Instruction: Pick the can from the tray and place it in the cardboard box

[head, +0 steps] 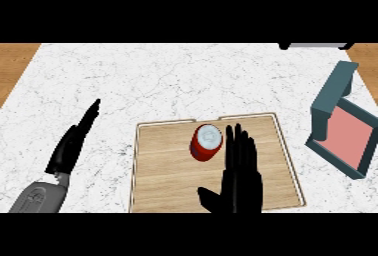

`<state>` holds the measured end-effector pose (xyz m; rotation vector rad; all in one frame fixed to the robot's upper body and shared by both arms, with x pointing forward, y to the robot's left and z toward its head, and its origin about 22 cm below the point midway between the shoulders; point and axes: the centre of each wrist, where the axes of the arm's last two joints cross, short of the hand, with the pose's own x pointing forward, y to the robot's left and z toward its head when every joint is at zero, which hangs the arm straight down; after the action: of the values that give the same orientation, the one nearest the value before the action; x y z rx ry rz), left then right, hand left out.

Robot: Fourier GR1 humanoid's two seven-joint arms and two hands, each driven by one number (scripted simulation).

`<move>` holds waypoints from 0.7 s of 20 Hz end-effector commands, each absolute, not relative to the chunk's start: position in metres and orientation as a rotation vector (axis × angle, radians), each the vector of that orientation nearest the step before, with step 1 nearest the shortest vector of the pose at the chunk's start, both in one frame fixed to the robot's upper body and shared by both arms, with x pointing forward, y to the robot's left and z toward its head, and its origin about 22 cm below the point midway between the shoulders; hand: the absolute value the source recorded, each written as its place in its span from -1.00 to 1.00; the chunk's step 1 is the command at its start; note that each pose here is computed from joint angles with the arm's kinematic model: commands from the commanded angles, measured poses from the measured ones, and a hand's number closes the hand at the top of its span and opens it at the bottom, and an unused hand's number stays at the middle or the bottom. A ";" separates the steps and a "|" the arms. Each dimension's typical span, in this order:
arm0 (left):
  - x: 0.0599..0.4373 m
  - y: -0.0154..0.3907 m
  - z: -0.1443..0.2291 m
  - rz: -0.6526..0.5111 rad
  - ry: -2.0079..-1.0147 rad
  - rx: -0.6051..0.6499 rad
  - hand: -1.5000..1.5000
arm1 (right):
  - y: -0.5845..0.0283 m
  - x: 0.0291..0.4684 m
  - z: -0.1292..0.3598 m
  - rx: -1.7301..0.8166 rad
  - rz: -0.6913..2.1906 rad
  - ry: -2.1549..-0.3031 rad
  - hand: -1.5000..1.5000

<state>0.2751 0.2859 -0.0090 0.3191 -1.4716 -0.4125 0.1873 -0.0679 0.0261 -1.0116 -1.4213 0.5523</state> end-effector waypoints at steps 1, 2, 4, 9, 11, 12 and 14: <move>0.272 0.279 -0.006 -0.431 -1.464 0.324 0.00 | -0.075 0.207 0.018 -1.032 0.534 -1.404 -1.00; 0.277 0.275 -0.015 -0.418 -1.478 0.311 0.00 | -0.068 0.193 0.029 -1.026 0.540 -1.398 -1.00; 0.280 0.275 -0.005 -0.416 -1.480 0.347 0.00 | -0.071 0.209 0.034 -1.021 0.534 -1.386 -1.00; 0.266 0.285 -0.005 -0.427 -1.456 0.312 0.00 | -0.055 0.221 0.014 -0.981 0.567 -1.405 -1.00; 0.279 0.275 -0.004 -0.427 -1.472 0.303 0.00 | -0.065 0.226 0.007 -0.978 0.564 -1.377 -1.00; 0.273 0.292 -0.005 -0.428 -1.479 0.316 0.00 | -0.075 0.237 0.008 -0.976 0.572 -1.410 -1.00; 0.275 0.294 -0.004 -0.417 -1.456 0.305 0.00 | -0.054 0.237 -0.001 -0.961 0.581 -1.393 -1.00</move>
<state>0.2728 0.2813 -0.0062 0.3180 -1.4672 -0.4206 0.2263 -0.0618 0.0104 -0.9742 -1.4013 0.5876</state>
